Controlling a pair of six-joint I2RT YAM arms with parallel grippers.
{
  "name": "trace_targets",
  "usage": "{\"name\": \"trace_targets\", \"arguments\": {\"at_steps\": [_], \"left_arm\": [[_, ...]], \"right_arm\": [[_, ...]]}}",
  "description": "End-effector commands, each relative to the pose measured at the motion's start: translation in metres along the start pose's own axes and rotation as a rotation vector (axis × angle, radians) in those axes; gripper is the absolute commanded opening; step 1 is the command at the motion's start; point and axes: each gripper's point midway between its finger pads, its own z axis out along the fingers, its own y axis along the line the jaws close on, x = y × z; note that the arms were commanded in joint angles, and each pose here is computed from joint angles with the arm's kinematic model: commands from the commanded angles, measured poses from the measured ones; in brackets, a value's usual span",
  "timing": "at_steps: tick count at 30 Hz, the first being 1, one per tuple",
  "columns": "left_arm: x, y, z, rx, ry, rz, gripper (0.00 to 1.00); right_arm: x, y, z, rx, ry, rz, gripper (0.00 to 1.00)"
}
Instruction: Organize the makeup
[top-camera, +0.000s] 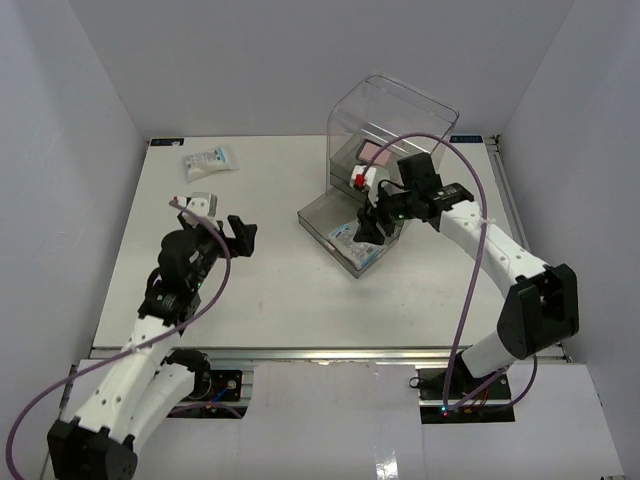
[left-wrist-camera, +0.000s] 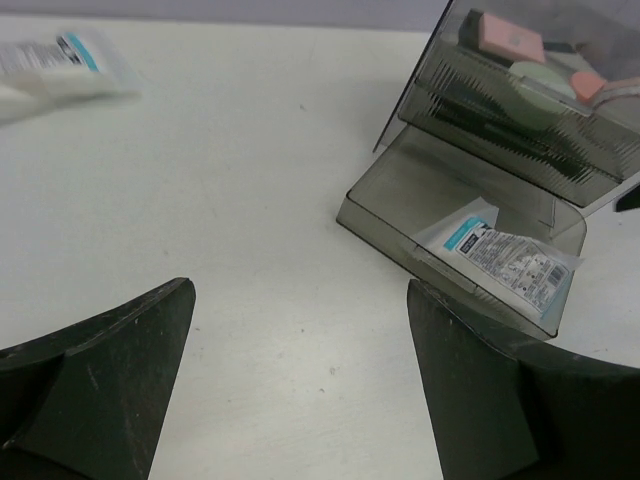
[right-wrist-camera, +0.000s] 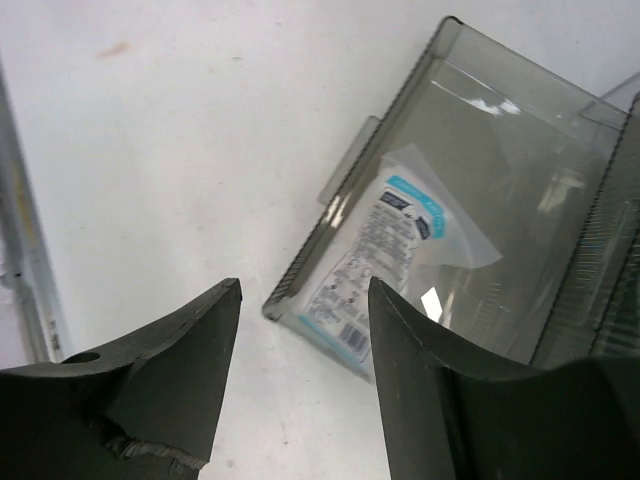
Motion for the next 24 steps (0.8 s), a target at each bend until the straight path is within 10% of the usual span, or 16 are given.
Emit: {"name": "trace_targets", "arguments": {"at_steps": [1,9,24], "left_arm": [[0.007,0.003,0.042,0.014,0.128,-0.165,0.98],[0.027,0.090,0.138,-0.196,0.222,-0.777,0.98],[0.055,0.226,0.247,-0.733,0.117,-1.099,0.95]], "right_arm": [[-0.029,0.041,-0.038,-0.134,-0.181,-0.079,0.61],[-0.026,0.056,-0.076,-0.118,-0.300,-0.098,0.64],[-0.019,0.068,-0.083,-0.118,-0.316,-0.099,0.65]]}}
